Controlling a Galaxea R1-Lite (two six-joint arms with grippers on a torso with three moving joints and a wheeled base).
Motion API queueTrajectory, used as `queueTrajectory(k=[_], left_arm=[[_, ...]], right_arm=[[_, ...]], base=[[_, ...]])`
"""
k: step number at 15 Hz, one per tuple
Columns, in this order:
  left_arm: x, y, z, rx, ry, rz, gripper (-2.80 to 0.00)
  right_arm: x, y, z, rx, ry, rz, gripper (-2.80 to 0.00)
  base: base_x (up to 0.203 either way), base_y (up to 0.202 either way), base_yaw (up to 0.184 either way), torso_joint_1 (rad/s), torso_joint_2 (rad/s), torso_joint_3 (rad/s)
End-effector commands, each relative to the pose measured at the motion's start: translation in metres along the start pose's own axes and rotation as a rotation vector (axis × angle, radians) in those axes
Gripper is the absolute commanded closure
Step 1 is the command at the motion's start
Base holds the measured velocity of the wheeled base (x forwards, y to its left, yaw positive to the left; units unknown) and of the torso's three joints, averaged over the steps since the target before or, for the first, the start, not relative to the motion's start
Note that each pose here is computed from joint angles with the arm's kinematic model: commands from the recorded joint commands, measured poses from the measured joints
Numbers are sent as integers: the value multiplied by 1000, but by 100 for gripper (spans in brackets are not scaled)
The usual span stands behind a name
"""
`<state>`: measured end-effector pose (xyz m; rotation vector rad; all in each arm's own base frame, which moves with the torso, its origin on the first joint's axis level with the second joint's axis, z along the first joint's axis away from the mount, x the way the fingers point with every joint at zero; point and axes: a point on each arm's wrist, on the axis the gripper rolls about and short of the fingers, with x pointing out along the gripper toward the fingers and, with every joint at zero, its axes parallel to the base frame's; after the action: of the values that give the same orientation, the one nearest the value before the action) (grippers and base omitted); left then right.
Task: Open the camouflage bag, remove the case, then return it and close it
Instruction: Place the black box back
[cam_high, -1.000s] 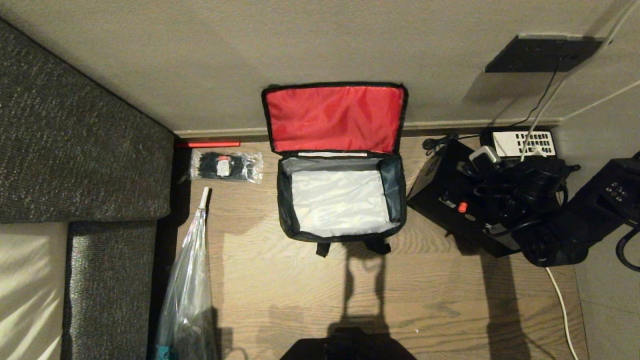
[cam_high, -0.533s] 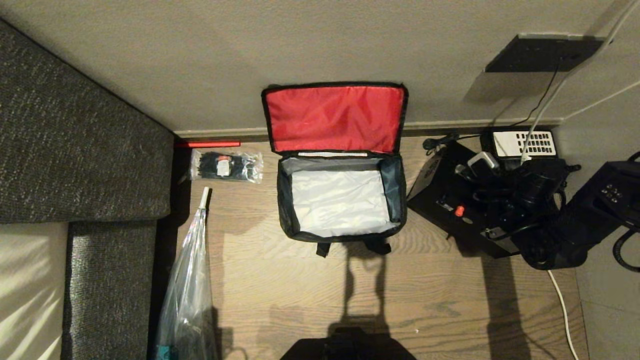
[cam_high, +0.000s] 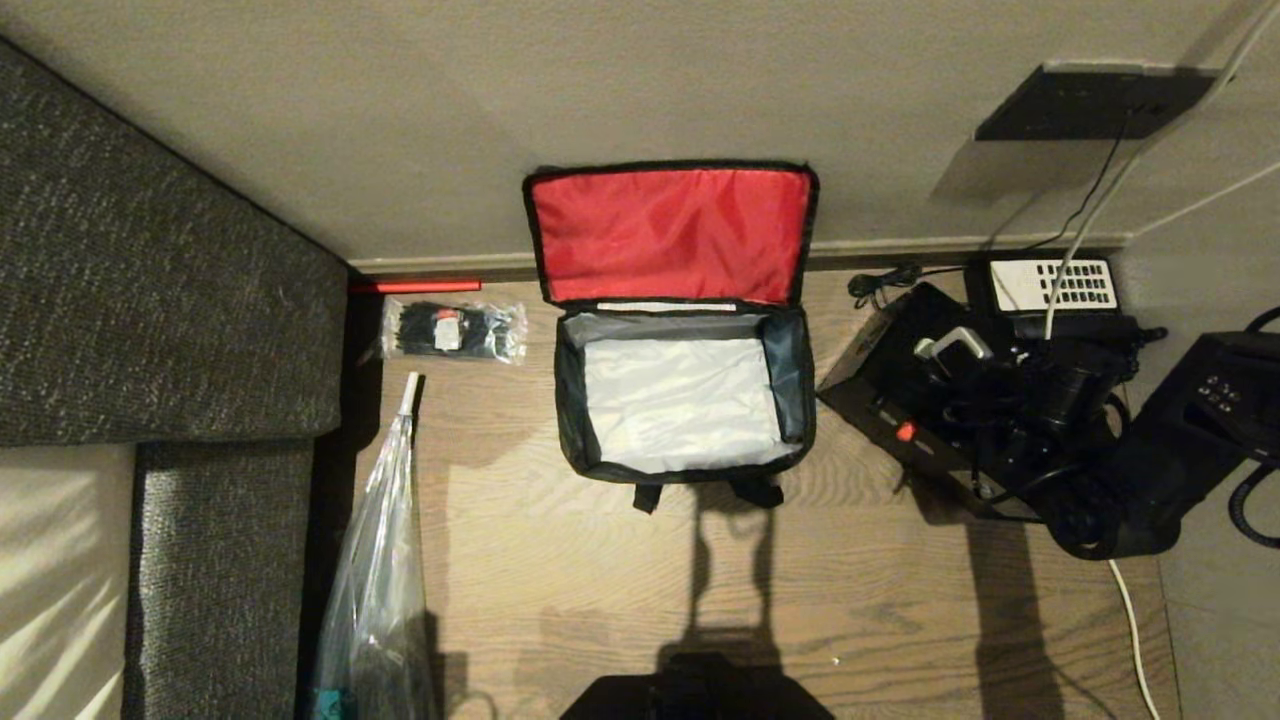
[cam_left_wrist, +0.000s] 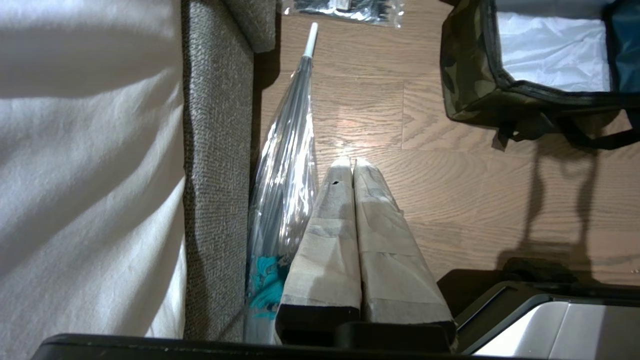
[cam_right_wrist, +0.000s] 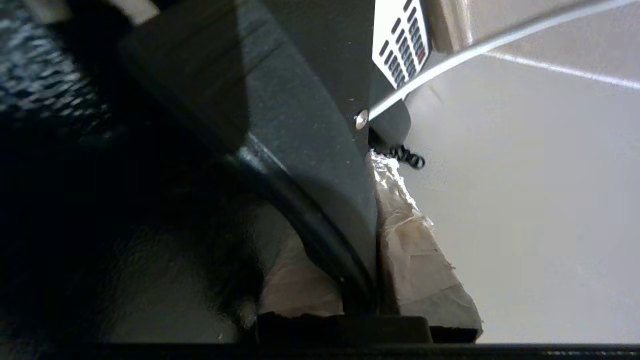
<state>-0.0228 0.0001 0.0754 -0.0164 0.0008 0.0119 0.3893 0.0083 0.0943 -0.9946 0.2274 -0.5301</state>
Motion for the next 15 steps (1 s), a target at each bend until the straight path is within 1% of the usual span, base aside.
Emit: queueTrajectory(k=[1, 3, 4, 6, 8, 11, 13, 14, 15], left_arm=[[0, 0, -1, 0, 1, 0, 0], [0, 0, -1, 0, 1, 0, 0], [0, 0, -1, 0, 1, 0, 0], [0, 0, -1, 0, 1, 0, 0], [0, 0, -1, 0, 1, 0, 0], [0, 0, -1, 0, 1, 0, 0], [0, 0, -1, 0, 1, 0, 0], [0, 0, -1, 0, 1, 0, 0], [0, 0, -1, 0, 1, 0, 0]], right_arm=[[-10, -15, 5, 18, -16, -20, 0], [-28, -29, 1, 15, -11, -6, 0], [-38, -41, 2, 19, -18, -9, 0], [-60, -72, 5, 25, -31, -12, 0], [-87, -108, 8, 29, -42, -10, 0], [-133, -149, 7, 31, -85, 31, 0], [-158, -166, 6, 24, -120, 70, 0], [-168, -166, 10, 20, -154, 109, 0], [-174, -167, 17, 32, -186, 126, 0]], base=[[0, 0, 0, 0, 0, 0], [0, 0, 0, 0, 0, 0], [0, 0, 0, 0, 0, 0], [0, 0, 0, 0, 0, 0], [0, 0, 0, 0, 0, 0], [0, 0, 0, 0, 0, 0], [0, 0, 0, 0, 0, 0], [0, 0, 0, 0, 0, 0], [0, 0, 0, 0, 0, 0]])
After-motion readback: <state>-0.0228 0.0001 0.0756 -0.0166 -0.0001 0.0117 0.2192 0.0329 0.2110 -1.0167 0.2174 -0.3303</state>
